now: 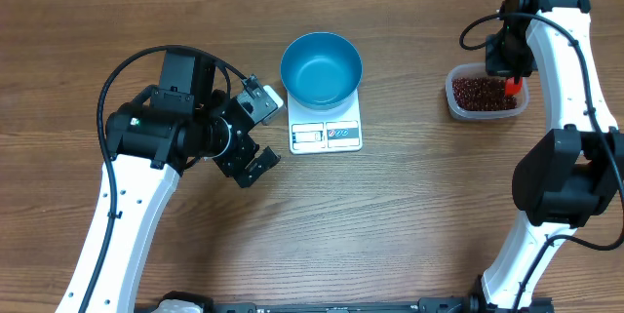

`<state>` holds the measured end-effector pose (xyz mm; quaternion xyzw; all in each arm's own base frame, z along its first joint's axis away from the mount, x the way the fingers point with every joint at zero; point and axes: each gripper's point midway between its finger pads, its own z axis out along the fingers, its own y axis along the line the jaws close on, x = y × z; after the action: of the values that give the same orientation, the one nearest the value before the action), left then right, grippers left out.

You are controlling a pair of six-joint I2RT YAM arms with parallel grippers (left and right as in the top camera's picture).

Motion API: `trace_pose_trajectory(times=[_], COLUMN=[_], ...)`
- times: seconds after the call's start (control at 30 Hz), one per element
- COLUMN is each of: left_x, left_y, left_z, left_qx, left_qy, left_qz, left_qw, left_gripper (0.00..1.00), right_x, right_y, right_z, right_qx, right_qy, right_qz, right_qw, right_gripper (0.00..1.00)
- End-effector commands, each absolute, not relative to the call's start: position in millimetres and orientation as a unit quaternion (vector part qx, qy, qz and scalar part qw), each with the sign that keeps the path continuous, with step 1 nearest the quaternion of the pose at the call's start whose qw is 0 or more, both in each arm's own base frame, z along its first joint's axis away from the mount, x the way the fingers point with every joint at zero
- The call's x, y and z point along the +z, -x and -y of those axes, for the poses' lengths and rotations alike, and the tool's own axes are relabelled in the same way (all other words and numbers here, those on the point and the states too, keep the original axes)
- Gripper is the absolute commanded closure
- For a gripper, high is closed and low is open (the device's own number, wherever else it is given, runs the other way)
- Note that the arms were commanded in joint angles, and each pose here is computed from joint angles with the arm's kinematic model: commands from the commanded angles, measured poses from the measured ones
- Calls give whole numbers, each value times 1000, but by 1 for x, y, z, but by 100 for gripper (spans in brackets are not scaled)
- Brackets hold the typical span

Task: Scoop item into bowl and weigh 150g on scale
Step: 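Raise the right gripper and lower the red scoop into the beans, then drag the red scoop through the beans with the right gripper to fill it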

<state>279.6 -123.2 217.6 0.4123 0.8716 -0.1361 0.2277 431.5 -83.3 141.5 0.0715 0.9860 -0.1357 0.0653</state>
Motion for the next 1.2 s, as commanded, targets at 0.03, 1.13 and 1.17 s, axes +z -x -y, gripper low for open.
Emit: trace_pose_trajectory(times=[0.03, 1.13, 1.17], left_x=[221, 221, 221], left_y=[-279, -279, -279], left_z=[121, 121, 121], left_qx=[-136, -136, -136], left_qy=[-402, -402, -402], left_qz=[-875, -874, -874], left_qw=[234, 234, 234], left_gripper=[0, 0, 0], right_x=[130, 92, 90], right_y=[-428, -417, -417], right_z=[90, 46, 45], right_qx=[-147, -8, 0], right_qy=[-71, -68, -71], right_qz=[-986, -997, -997], right_qw=[45, -20, -21], right_gripper=[96, 96, 96])
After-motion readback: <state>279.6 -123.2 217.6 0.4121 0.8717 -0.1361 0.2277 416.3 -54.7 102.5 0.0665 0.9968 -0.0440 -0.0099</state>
